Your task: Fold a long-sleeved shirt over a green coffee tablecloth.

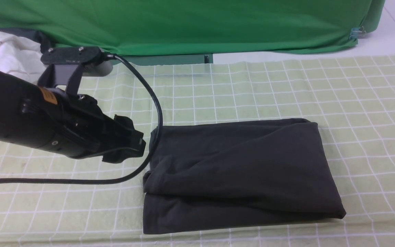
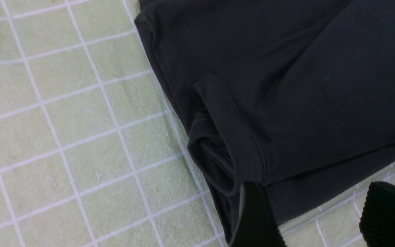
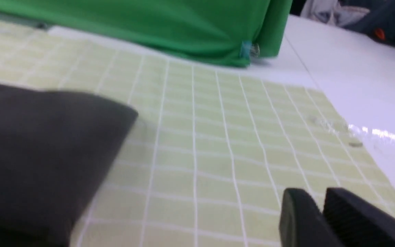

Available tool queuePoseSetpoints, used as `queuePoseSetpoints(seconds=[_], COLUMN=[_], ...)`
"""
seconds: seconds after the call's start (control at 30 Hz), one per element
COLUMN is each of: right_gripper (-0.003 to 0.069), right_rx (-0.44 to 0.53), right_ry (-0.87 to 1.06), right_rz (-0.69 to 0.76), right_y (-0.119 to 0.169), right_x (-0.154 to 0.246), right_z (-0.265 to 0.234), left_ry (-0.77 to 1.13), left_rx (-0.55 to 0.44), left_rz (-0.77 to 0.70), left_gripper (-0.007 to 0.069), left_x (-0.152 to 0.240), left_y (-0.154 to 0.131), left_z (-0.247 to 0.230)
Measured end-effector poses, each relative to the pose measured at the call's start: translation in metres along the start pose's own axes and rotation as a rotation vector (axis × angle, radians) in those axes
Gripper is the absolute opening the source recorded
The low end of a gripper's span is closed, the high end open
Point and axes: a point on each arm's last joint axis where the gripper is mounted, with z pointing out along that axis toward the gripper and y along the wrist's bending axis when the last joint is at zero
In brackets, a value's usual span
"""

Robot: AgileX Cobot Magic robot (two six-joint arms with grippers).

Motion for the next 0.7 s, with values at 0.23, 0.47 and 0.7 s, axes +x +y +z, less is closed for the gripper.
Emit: queuePoseSetpoints(seconds=[0.23, 0.47, 0.7], right_gripper=[0.0129, 0.0139, 0.0157], right_rx=[0.000, -0.006, -0.008], right_ry=[0.006, 0.007, 0.007], right_rz=[-0.002, -0.004, -0.004], right_y=[0.000, 0.001, 0.001], right_x=[0.003, 0.003, 0.003], right_z=[0.000, 0.000, 0.000], left_ry=[0.010, -0.037, -0.167], left_rx=[0.006, 0.034, 0.008], left_rz=[0.002, 0.029, 0.113], left_gripper=[0.0277, 0.0053, 0.0010], left_x=[0.003, 0.016, 0.048], left_y=[-0.001, -0.010, -0.015], left_z=[-0.005, -0.043, -0.101])
